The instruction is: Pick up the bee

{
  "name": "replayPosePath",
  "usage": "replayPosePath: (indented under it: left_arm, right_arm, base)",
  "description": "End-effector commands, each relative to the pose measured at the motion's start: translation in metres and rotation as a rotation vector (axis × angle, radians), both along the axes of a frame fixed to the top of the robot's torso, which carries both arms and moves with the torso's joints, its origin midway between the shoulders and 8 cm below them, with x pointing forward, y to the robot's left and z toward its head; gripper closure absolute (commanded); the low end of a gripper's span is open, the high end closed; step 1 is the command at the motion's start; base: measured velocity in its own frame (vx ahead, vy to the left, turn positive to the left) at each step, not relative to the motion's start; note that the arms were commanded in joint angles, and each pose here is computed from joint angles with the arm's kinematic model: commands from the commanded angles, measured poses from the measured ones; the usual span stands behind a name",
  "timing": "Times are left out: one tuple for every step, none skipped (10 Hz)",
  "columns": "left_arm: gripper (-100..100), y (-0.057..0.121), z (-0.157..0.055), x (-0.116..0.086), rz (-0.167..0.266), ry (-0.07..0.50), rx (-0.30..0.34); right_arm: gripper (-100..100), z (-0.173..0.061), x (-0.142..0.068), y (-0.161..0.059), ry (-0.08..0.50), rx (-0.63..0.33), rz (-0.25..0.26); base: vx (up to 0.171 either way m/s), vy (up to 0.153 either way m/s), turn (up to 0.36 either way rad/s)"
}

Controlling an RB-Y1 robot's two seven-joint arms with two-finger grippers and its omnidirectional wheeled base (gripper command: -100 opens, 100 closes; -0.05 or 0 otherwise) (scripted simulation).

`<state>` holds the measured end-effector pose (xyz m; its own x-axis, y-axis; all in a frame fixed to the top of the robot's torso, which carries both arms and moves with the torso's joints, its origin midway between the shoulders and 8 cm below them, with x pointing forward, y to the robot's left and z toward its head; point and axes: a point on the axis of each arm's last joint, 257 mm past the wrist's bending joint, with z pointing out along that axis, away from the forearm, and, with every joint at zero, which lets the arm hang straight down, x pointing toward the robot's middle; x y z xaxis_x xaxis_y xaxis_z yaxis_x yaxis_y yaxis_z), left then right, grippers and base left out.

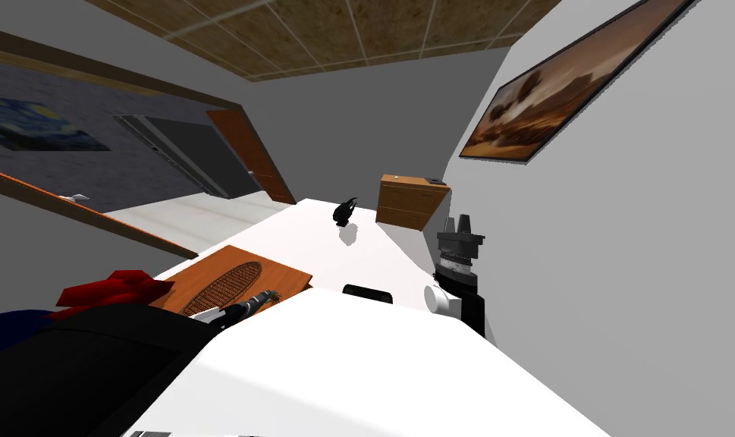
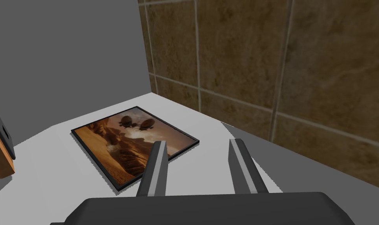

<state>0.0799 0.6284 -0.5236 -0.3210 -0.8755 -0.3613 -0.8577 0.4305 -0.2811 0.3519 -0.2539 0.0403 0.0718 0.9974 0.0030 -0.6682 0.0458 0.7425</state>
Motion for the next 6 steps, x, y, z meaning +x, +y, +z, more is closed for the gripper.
replayPosePath:
  left_arm:
    - [0,0.0,0.0,0.0,0.0,0.0,0.0]
    - [100,0.008,0.008,0.0,-0.004,0.003,0.002]
    - [100,0.011,0.013,0.0,-0.006,0.004,0.002]
    - [100,0.014,0.017,0.0,-0.009,0.004,0.002]
    - [100,0.012,0.013,-0.001,-0.008,0.004,0.003]
    - [0,0.012,0.014,0.0,-0.007,0.004,0.002]
  right_arm:
    - [0,0.0,0.0,0.0,0.0,0.0,0.0]
    - [0,0.0,0.0,0.0,0.0,0.0,0.0]
    - [0,0.0,0.0,0.0,0.0,0.0,0.0]
    - [0,0.0,0.0,0.0,0.0,0.0,0.0]
    - [0,0.0,0.0,0.0,0.0,0.0,0.0]
    - [0,0.0,0.0,0.0,0.0,0.0,0.0]
  base:
    - [0.0,0.0,0.0]
    - [-0.016,-0.038,0.031]
    - [-0.021,-0.056,0.045]
    - [-0.013,-0.057,0.034]
    - [-0.005,-0.026,0.01]
    - [-0.002,-0.005,0.0]
